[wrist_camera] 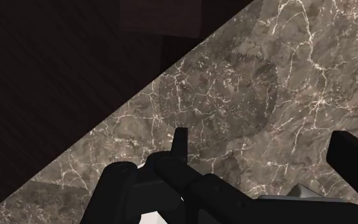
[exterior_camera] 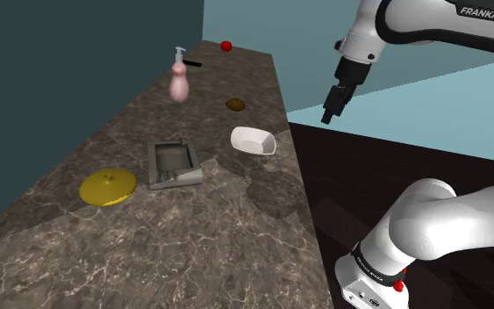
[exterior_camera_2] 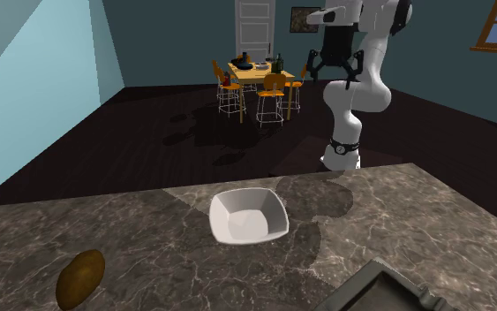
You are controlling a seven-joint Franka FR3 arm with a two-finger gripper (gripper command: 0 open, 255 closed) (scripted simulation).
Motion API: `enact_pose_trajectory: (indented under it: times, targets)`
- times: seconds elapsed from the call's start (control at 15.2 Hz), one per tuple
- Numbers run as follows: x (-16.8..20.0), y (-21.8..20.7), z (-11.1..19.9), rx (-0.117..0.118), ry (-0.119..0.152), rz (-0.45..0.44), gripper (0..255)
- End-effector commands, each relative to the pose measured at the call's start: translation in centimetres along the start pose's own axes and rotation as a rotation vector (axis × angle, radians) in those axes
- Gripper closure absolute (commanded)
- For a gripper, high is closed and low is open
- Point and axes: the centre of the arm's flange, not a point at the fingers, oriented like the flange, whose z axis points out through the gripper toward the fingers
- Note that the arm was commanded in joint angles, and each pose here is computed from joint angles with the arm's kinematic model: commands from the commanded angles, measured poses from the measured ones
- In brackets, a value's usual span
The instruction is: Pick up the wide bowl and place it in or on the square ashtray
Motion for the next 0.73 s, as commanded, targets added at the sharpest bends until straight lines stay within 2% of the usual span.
enact_pose_trajectory:
  times: [0.0,0.66]
  targets:
    - [0.0,0.0,0.0,0.000,0.000,0.000,0]
    - [7.9,3.5,9.4,-0.005,0.040,-0.227,0]
